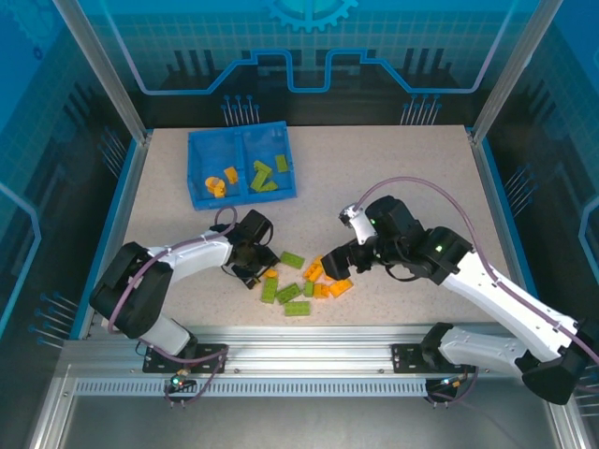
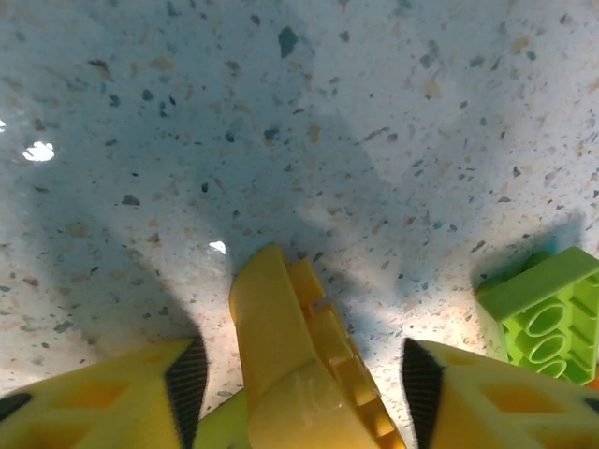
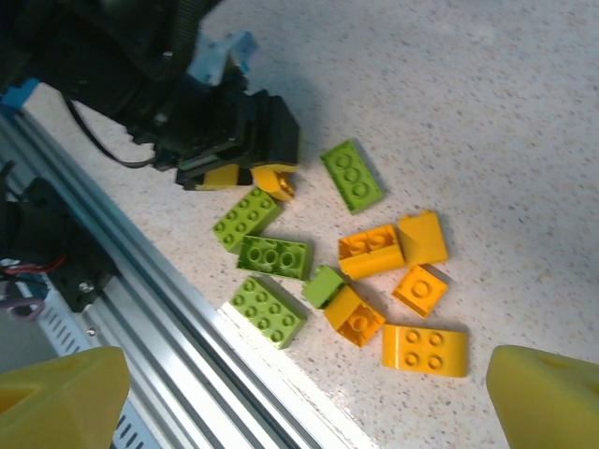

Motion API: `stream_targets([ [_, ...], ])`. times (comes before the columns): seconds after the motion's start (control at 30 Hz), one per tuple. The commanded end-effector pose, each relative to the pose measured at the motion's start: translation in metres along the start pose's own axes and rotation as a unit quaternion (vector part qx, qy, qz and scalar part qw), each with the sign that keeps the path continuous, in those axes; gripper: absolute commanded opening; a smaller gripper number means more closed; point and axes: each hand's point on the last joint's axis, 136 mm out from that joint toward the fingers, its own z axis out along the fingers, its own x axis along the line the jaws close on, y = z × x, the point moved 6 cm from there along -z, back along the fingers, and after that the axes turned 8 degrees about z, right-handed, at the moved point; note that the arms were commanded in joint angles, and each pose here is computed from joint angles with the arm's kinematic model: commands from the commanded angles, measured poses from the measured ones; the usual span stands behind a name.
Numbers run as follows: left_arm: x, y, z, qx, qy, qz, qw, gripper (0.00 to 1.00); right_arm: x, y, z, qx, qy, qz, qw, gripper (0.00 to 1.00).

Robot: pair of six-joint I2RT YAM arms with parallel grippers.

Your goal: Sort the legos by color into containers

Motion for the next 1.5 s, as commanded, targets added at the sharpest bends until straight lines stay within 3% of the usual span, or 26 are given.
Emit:
stream_targets([
  [0.0, -0.004, -0.004, 0.004, 0.012, -0.002, -0.008, 1.0, 0.52, -0.008, -0.01, 0.012, 0.034, -0.037, 0.021, 0.999, 0.98],
  [0.2, 0.005, -0.001, -0.005, -0.016, 0.012, -0.002, 1.0, 0.26, 0.005, -0.005, 0.017, 0.019, -0.014, 0.02, 1.0, 0.98],
  [0.37, -0.003, 0.013, -0.063, -0.118, 0.007, 0.058, 0.991, 0.18, 0.014, 0.003, 0.013, 0.007, -0.008, 0.019, 1.0, 0.98],
  [0.43, -0.007, 0.023, -0.1, -0.186, 0.015, 0.095, 0.978, 0.19, 0.016, 0.005, 0.011, 0.003, -0.008, 0.018, 1.0, 0.98],
  [0.53, -0.01, 0.049, -0.153, -0.3, 0.051, 0.149, 0.941, 0.19, 0.018, 0.008, 0.007, -0.006, -0.012, 0.016, 1.0, 0.98],
  [0.67, -0.017, 0.096, -0.193, -0.367, 0.081, 0.172, 0.91, 0.2, 0.02, 0.01, 0.005, -0.013, -0.012, 0.018, 1.0, 0.98],
  [0.9, -0.044, 0.184, -0.192, -0.389, 0.097, 0.163, 0.902, 0.2, 0.021, 0.011, 0.003, -0.016, -0.02, 0.02, 0.999, 0.98],
  [1.03, -0.056, 0.236, -0.166, -0.355, 0.087, 0.135, 0.921, 0.2, 0.021, 0.01, -0.001, -0.016, -0.022, 0.02, 0.999, 0.98],
  [1.23, -0.069, 0.303, -0.131, -0.327, 0.089, 0.105, 0.935, 0.2, 0.02, 0.008, -0.006, -0.017, -0.028, 0.021, 0.999, 0.98],
  [1.4, -0.077, 0.332, -0.108, -0.304, 0.083, 0.098, 0.944, 0.31, 0.017, 0.006, -0.011, -0.023, -0.035, 0.025, 0.999, 0.98],
  [1.47, -0.078, 0.338, -0.102, -0.294, 0.088, 0.096, 0.947, 0.43, 0.018, 0.007, -0.013, -0.026, -0.035, 0.025, 0.999, 0.98],
])
